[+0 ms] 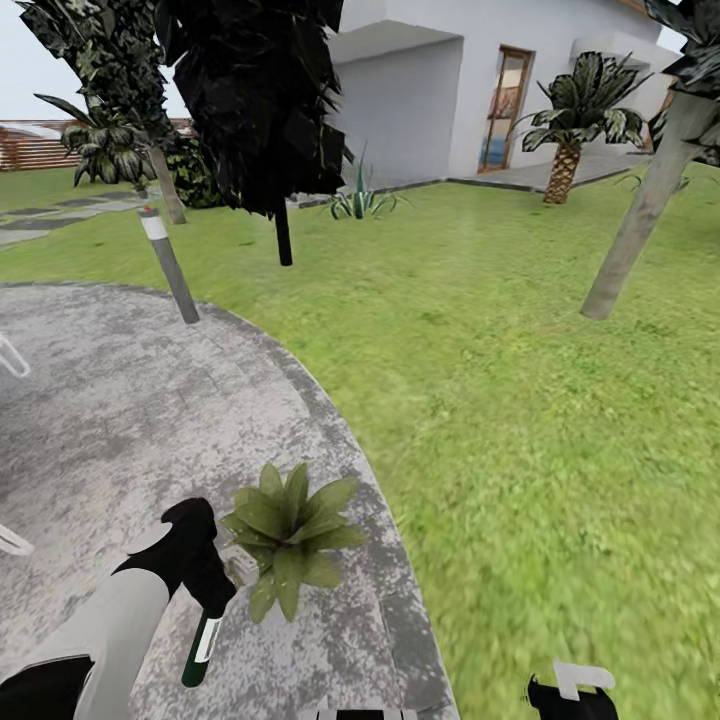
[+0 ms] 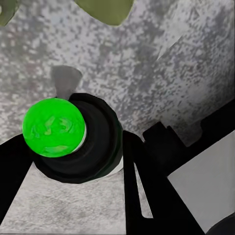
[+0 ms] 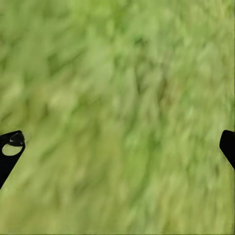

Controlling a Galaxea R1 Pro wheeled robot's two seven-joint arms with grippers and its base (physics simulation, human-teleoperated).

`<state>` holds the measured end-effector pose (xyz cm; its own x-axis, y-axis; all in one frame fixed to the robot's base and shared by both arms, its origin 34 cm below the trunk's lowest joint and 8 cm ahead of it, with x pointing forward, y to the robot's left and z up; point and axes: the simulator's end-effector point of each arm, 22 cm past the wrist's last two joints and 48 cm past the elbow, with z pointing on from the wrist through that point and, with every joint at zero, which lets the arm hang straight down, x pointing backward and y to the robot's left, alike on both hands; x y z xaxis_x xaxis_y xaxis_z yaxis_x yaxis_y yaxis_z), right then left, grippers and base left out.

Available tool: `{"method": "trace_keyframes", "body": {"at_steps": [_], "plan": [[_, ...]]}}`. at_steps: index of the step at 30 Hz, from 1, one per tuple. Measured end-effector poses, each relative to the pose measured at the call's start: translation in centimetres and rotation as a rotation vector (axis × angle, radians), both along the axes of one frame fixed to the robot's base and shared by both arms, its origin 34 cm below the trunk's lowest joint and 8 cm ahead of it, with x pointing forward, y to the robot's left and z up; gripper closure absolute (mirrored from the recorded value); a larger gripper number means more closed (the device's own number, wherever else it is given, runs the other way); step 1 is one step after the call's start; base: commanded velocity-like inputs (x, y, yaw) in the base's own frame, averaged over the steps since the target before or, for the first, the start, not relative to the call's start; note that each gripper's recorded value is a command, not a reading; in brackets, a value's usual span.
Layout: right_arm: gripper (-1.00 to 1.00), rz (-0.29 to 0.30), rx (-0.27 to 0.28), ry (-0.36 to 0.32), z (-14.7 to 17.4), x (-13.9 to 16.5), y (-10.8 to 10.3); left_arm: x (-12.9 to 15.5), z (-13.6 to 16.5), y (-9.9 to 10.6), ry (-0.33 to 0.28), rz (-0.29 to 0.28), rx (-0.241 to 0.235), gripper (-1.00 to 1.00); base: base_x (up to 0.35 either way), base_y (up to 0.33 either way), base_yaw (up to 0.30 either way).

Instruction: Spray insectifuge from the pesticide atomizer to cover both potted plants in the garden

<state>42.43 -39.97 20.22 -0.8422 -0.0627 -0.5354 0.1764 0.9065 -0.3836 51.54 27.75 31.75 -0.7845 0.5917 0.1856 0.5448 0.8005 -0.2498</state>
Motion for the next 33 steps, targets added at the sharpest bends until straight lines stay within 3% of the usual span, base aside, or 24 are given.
{"method": "trace_keyframes", "body": {"at_steps": [7, 13, 23, 25, 29, 33], "plan": [[-1.0, -0.001, 0.003, -0.005, 0.0, 0.2, 0.4, 0.6, 0.3, 1.1, -0.018, 0.01, 0.015, 1.0, 0.0, -0.307, 0.035], [-1.0, -0.001, 0.005, -0.006, 0.0, 0.2, 0.5, 0.7, 0.3, 1.2, -0.024, 0.057, -0.006, 1.0, 0.018, -0.306, 0.25], [-1.0, -0.002, 0.005, -0.006, 0.0, 0.2, 0.5, 0.6, 0.3, 1.0, -0.023, 0.059, -0.01, 1.0, 0.13, -0.144, 0.277], [-1.0, -0.001, 0.005, -0.006, 0.0, 0.2, 0.5, 0.1, 0.0, 1.5, -0.013, 0.059, -0.002, 1.0, 0.004, -0.002, 0.278], [-1.0, -0.002, 0.005, -0.006, 0.0, 0.2, 0.5, -2.9, -1.1, 4.3, 0.034, 0.08, 0.033, 1.0, 0.001, 0.0, 0.277], [-1.0, -0.001, 0.006, -0.006, 0.0, 0.2, 0.5, -3.6, -1.6, 3.8, 0.04, 0.083, 0.027, 1.0, 0.0, 0.0, 0.251]]}}
